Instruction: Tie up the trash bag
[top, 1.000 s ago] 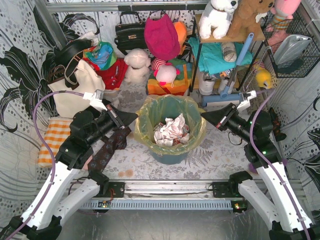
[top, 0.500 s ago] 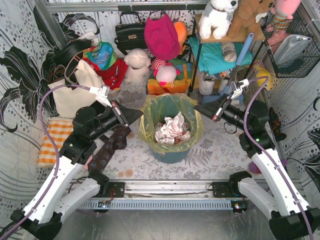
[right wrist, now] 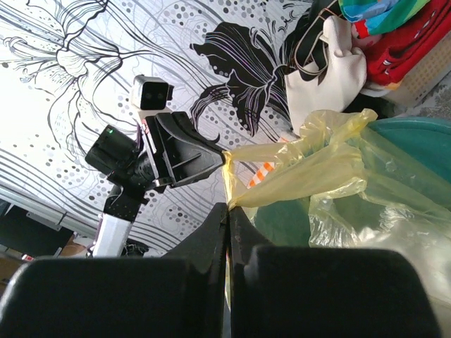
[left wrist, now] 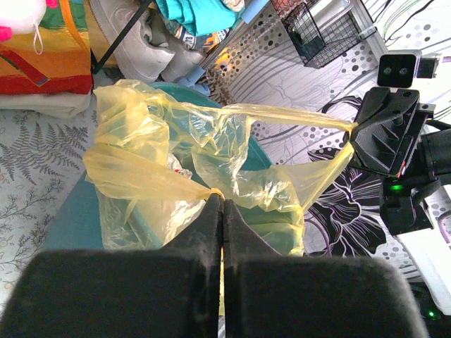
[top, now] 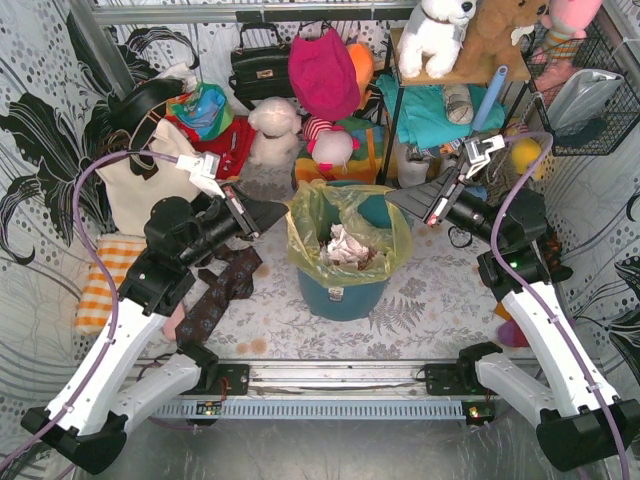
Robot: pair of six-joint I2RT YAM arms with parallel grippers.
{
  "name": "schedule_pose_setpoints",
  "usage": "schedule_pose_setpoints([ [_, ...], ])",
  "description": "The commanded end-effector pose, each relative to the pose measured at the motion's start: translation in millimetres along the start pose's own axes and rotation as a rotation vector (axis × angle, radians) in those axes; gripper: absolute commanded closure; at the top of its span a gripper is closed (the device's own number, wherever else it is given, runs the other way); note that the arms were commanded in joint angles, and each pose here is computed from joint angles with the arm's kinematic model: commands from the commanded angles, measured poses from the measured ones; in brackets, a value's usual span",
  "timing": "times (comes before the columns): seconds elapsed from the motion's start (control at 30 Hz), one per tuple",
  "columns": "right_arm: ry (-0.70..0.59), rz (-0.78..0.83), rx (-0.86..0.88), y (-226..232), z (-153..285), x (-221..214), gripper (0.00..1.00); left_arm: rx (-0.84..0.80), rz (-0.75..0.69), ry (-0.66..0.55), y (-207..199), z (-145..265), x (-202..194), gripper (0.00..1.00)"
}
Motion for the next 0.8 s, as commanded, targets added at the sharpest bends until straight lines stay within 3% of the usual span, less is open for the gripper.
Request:
schedule_pose_setpoints([
  [0.0, -0.036, 0.070, 0.098, 28.4, 4.6, 8.0, 1.00, -0.072, -0.068, -0.117, -27.1, 10.9, 30.7, 1.00],
  [0.1, -0.047, 0.058, 0.110, 27.4, 6.1, 6.3, 1.00, -0.046, -0.065, -0.117, -22.9, 12.1, 29.6, 1.00],
  [0.27, -0.059, 0.066, 0.128, 34.5, 9.8, 6.6, 1.00, 0.212, -0.009, -0.099, 21.1, 12.2, 22.9, 1.00],
  [0.4, -0.057, 0.065, 0.123, 34.5, 10.1, 6.3, 1.00, 0.278, 0.009, -0.060, 31.9, 13.6, 15.8, 1.00],
  [0.6, -0.062, 0.058, 0.100, 29.2, 10.5, 5.6, 1.00, 0.295, 0.118, 0.016, 16.8, 43.0, 3.1, 0.70],
  [0.77, -0.059, 0.051, 0.096, 26.8, 8.5, 6.0, 1.00, 0.347, 0.210, 0.153, 32.0, 53.1, -35.7, 0.55],
])
Point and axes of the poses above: each gripper's point midway between its finger pads, its own z axis back along the fingers, its own y axis along the line the jaws close on, x = y × z, the point moved 2 cm from there along z, back along the fingers, and after that the axes turned 2 degrees about -z, right-handed, at the moved point
